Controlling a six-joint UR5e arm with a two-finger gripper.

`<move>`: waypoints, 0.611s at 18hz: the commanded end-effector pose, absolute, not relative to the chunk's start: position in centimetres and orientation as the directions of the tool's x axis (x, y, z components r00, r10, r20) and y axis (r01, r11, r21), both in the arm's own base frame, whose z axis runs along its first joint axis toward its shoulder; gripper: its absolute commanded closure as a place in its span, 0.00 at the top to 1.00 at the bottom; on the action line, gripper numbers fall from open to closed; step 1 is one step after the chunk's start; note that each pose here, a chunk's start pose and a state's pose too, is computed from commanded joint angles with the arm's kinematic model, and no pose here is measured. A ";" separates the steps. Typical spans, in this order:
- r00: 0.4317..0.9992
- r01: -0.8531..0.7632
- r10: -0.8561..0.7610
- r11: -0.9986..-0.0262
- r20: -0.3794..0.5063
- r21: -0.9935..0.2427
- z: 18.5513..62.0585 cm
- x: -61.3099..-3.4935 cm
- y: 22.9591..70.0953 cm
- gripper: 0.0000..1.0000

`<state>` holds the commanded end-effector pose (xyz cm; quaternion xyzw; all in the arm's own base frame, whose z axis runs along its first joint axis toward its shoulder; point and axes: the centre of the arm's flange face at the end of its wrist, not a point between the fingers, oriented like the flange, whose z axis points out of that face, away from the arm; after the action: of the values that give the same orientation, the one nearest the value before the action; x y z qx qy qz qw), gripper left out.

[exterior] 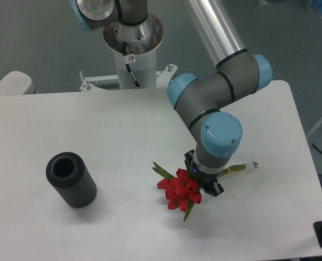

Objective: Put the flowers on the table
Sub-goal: 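Lower the held red tulip bunch onto the table with the gripper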

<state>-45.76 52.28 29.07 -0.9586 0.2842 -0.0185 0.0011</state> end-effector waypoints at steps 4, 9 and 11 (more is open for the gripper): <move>0.835 -0.549 -0.549 -0.836 0.044 -0.014 29.8 -44.0 50.8 0.05; 0.808 -0.584 -0.584 -0.811 0.074 -0.016 29.7 -40.4 48.2 0.07; 0.778 -0.622 -0.621 -0.783 0.095 -0.020 29.1 -39.1 47.3 0.07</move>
<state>-39.08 47.29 29.13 -0.9429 0.3295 -0.0480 -0.0063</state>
